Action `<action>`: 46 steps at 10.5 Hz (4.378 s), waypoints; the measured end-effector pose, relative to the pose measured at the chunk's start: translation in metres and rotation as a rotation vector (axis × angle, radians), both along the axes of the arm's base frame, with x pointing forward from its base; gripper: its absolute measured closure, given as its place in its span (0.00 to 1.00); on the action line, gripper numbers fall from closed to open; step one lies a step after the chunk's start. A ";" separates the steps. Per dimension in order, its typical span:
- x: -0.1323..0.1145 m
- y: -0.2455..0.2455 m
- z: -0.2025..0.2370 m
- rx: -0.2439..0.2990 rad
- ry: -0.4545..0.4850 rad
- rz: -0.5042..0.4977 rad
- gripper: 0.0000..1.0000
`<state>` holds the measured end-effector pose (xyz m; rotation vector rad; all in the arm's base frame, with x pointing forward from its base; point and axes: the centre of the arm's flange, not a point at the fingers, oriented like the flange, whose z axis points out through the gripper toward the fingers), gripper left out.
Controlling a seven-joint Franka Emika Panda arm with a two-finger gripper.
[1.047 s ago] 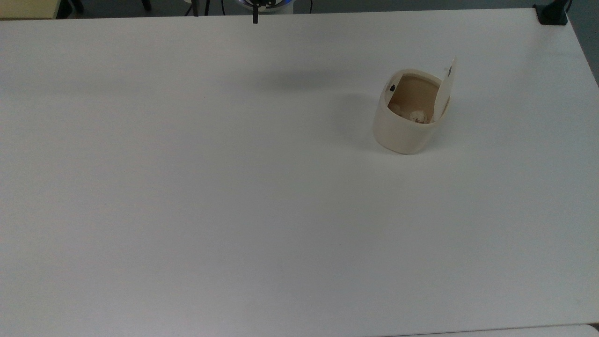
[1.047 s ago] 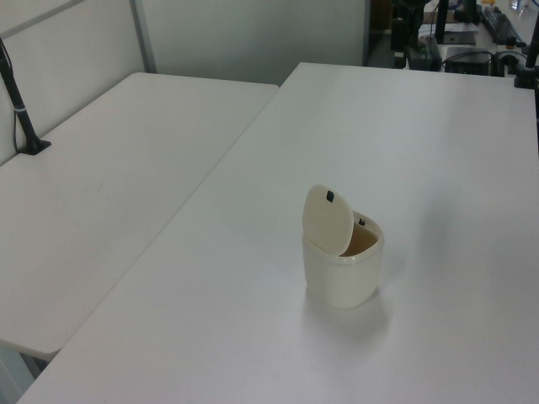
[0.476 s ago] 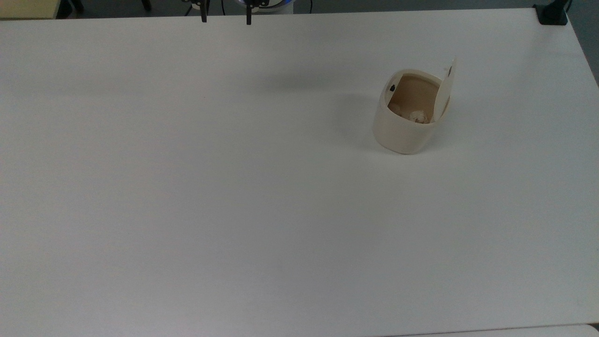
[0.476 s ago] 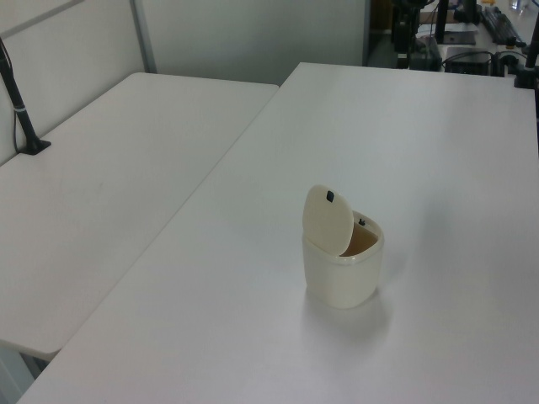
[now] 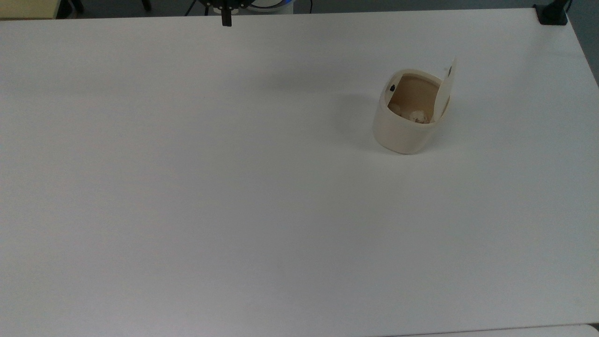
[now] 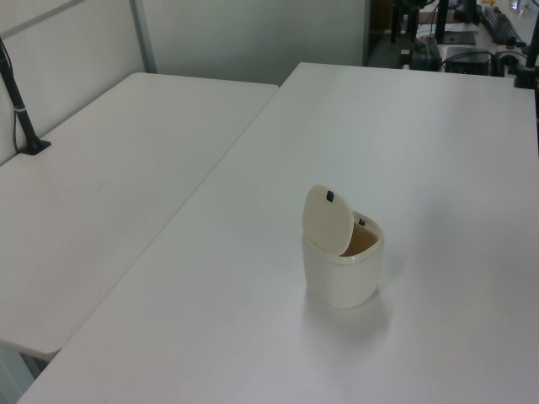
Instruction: Close the trash bin
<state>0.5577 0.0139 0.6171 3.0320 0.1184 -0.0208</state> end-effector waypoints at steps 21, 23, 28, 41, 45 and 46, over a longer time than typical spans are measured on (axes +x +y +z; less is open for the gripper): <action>-0.016 0.383 -0.077 0.264 -0.354 0.594 0.99; -0.008 0.377 -0.085 0.228 -0.355 0.598 0.99; -0.004 0.348 -0.101 0.118 -0.204 0.734 0.99; 0.001 0.335 -0.177 0.056 0.043 0.850 0.99; 0.000 0.336 -0.178 0.049 0.043 0.855 0.99; 0.000 0.336 -0.178 0.049 0.043 0.855 0.99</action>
